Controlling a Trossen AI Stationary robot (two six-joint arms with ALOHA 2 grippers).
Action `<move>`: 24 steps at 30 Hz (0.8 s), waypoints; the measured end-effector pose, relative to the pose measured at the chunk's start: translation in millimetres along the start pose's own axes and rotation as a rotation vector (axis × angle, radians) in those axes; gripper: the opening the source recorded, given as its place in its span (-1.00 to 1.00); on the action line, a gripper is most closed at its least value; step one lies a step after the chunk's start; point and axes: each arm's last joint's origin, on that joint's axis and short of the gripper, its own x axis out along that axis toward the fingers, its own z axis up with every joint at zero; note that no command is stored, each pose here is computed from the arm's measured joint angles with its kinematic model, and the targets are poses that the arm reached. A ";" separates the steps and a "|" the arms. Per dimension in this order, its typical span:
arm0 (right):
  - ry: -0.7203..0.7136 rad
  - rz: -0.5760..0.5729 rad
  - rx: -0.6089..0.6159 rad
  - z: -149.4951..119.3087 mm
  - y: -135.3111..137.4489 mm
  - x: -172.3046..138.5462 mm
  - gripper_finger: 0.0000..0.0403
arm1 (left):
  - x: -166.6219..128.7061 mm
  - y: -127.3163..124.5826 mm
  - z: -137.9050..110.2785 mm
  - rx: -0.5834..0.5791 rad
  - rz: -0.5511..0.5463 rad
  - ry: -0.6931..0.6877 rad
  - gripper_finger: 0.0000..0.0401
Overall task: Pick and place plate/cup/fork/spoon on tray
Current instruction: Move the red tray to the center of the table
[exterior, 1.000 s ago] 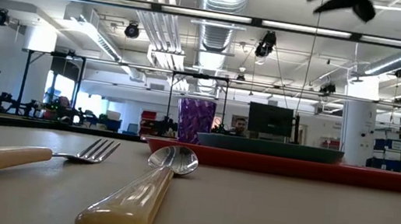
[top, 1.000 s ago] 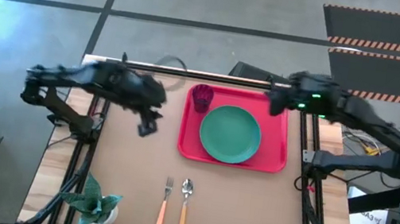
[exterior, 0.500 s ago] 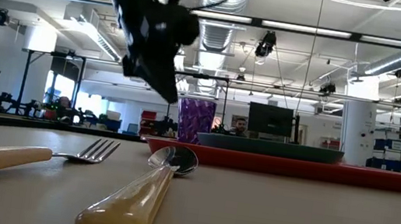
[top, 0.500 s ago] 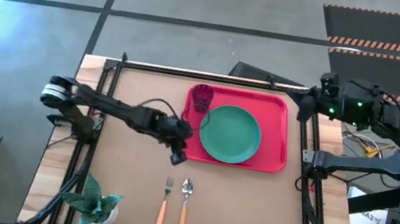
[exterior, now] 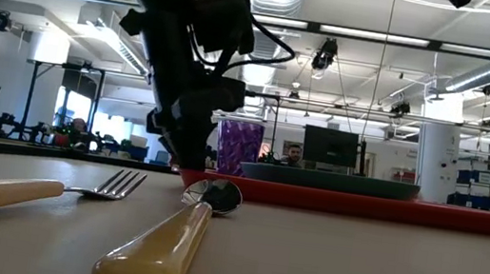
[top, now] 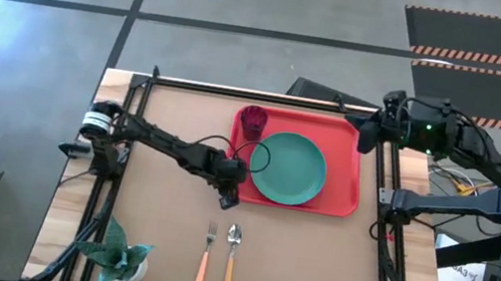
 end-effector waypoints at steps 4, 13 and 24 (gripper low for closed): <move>0.000 0.002 0.001 0.0 0.0 -0.4 -0.96 | -6.0 3.6 -6.2 -0.017 0.034 0.060 -1.00; -0.005 0.005 0.008 0.0 -0.4 -2.5 -0.96 | -10.9 -3.2 -22.6 -0.075 0.081 0.170 -1.00; -0.004 0.005 0.009 0.0 -0.4 -2.6 -0.96 | -15.1 -33.1 -41.9 -0.118 0.037 0.205 -1.00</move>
